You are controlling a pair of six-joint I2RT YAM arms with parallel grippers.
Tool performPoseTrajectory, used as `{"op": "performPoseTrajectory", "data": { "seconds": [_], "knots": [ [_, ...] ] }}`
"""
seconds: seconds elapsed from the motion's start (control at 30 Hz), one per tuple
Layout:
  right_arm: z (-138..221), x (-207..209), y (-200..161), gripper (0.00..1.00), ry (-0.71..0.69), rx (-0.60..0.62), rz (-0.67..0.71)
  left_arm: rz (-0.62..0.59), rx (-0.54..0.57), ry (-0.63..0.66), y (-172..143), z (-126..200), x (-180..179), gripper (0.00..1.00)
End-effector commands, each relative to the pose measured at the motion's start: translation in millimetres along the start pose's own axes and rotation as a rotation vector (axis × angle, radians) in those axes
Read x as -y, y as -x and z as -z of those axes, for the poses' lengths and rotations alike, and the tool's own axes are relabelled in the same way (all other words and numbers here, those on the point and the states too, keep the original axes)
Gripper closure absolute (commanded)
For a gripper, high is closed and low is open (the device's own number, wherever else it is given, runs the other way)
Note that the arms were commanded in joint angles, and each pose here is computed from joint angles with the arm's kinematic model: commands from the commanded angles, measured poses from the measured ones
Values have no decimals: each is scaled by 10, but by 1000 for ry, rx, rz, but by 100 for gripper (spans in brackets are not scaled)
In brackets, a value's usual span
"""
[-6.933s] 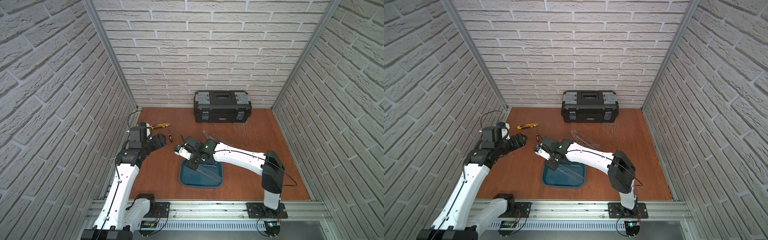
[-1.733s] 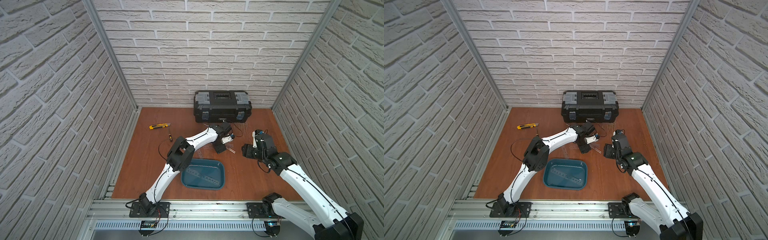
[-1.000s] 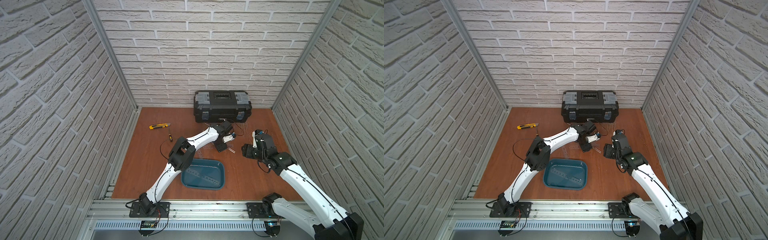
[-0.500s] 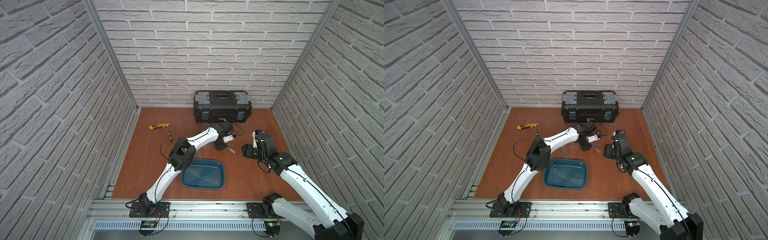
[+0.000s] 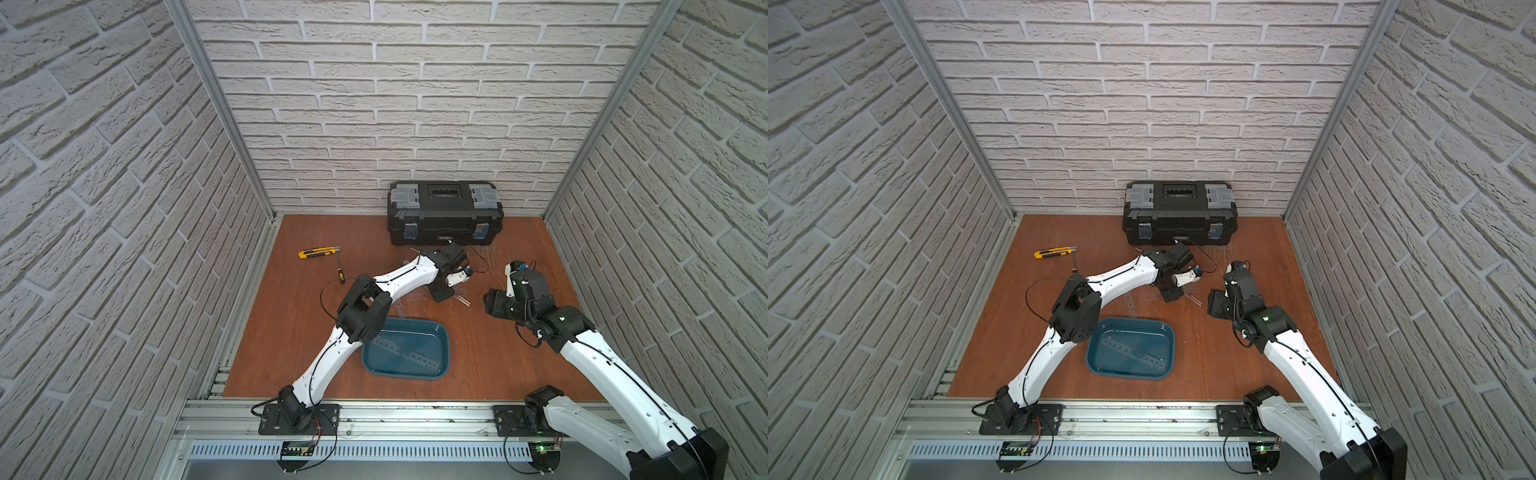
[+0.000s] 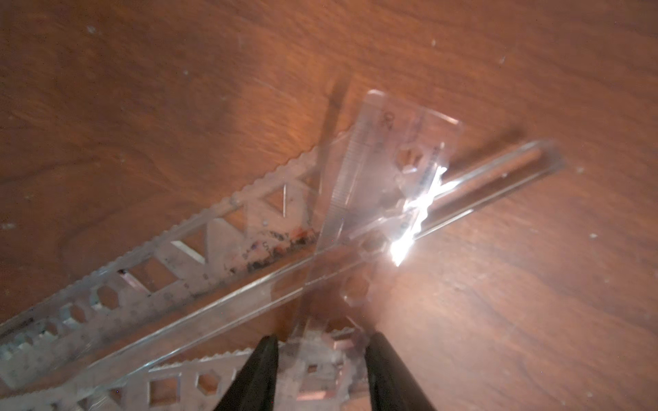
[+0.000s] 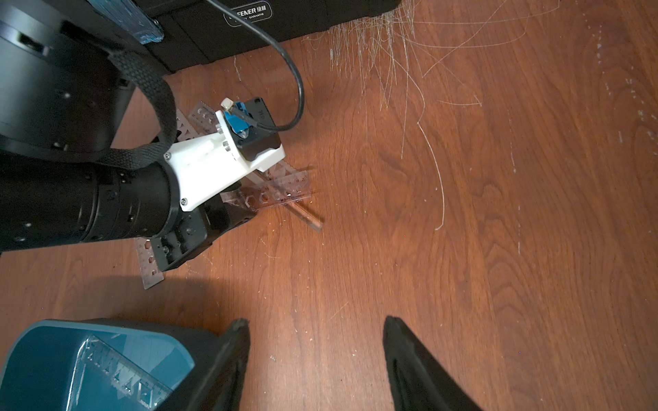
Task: Put the scattered rulers into the storage box
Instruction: Pick up the ruler from the center of the board.
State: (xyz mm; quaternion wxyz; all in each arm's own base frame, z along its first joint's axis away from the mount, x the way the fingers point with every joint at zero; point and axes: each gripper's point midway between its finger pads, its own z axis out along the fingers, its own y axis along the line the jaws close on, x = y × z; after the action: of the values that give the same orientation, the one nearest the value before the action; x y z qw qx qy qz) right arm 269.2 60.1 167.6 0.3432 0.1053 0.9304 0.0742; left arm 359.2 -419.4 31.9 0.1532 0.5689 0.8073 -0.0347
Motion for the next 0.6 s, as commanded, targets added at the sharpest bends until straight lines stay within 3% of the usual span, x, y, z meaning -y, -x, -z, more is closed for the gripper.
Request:
{"op": "performPoseTrajectory", "data": {
  "seconds": [0.0,0.4,0.57],
  "knots": [
    [4,4,14,35,8,13,-16,-6,20,27,39,206,-22,55],
    [-97,-16,-70,35,20,-20,-11,-15,33,37,67,343,-43,56],
    [-118,-20,-74,35,20,-21,-13,-20,32,19,67,298,-11,44]
  ]
}}
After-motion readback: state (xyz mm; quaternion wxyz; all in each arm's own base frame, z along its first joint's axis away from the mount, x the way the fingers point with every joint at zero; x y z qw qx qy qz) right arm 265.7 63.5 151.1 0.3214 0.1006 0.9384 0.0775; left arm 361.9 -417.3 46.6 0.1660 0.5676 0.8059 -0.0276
